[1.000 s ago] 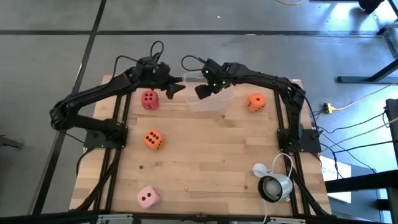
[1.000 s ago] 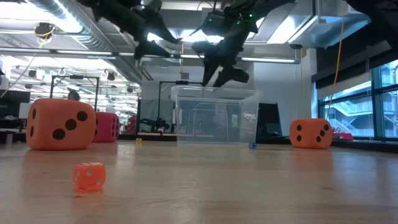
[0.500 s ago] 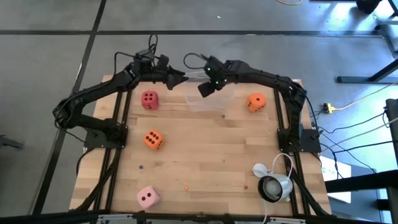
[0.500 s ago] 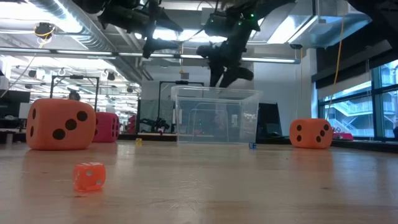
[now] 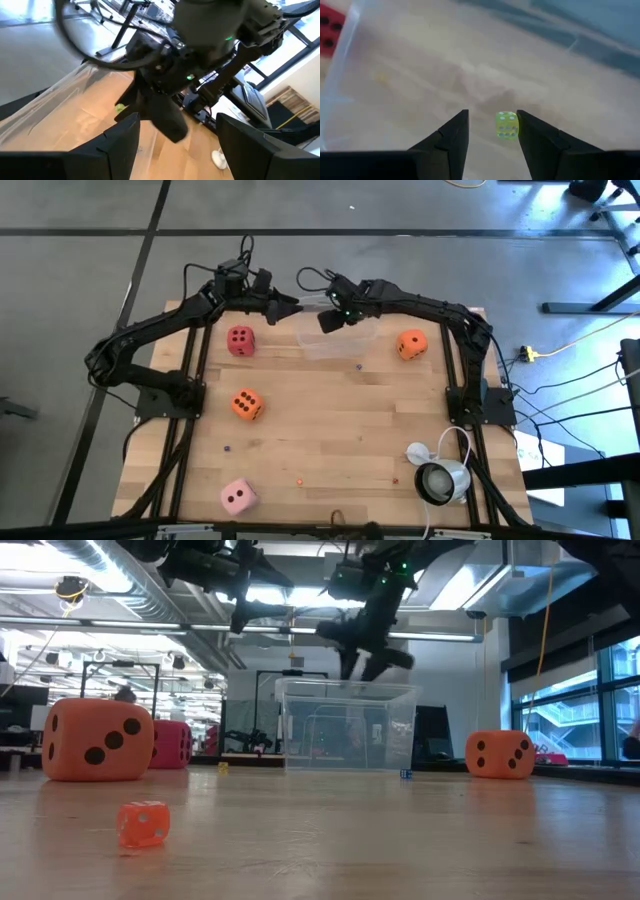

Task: Pick & Place Dice
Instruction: Put the small green dice into the transparent bin

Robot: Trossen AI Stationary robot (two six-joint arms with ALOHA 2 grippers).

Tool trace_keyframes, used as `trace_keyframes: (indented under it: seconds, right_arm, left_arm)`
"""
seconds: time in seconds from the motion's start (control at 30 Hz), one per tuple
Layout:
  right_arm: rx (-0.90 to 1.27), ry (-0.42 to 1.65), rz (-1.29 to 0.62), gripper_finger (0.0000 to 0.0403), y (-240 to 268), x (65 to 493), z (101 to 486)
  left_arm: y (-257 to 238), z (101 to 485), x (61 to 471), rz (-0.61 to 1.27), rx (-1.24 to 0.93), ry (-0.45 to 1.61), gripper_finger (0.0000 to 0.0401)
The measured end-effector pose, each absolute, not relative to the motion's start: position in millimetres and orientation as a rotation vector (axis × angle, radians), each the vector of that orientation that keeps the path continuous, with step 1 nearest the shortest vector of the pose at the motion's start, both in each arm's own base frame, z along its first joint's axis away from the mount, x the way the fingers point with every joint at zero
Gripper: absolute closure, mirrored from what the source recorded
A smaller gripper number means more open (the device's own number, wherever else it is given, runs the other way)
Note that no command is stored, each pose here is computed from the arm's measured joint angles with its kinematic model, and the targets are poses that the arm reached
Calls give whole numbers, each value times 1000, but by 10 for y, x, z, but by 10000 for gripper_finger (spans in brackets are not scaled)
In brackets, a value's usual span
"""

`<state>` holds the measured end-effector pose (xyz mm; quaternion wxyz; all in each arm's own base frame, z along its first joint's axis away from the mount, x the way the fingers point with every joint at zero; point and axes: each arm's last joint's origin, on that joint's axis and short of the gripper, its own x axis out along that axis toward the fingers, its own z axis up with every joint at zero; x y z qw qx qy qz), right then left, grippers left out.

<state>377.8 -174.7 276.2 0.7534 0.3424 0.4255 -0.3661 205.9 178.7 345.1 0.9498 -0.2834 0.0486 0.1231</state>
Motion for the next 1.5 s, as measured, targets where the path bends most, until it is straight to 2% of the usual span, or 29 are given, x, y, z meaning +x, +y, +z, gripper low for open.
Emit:
trace_keyframes:
  seconds: [0.07, 0.17, 0.37, 0.53, 0.67, 0.77, 1.0, 1.13, 1.5]
  right_arm:
    - [716, 922, -645, 230, -1752, 3827, 2785]
    - [732, 913, -775, 222, -1729, 3800, 2786]
    - [746, 840, -542, 203, -1612, 3903, 2923]
    - [741, 758, -483, 192, -1560, 3876, 3118]
    - [717, 692, -474, 190, -1564, 3776, 3320]
    - [718, 646, -465, 191, -1558, 3726, 3434]
    - [753, 603, -435, 193, -1563, 3735, 3484]
    - [762, 597, -442, 193, -1564, 3740, 3484]
    - [761, 513, -385, 193, -1522, 3817, 3557]
  left_arm:
    - [1787, 3452, 2059, 250, -576, 99, 148]
    - [1788, 3451, 2059, 253, -576, 98, 148]
    - [1776, 3460, 2070, 243, -569, 93, 148]
    - [1803, 3447, 2066, 265, -548, 95, 148]
    - [1896, 3321, 2047, 408, -573, 155, 152]
    - [1963, 3219, 2096, 409, -589, 191, 176]
    - [1990, 3126, 2358, 324, -594, 145, 278]
    - [1975, 3170, 2406, 295, -578, 97, 323]
    - [1984, 3233, 2415, 293, -551, 36, 380]
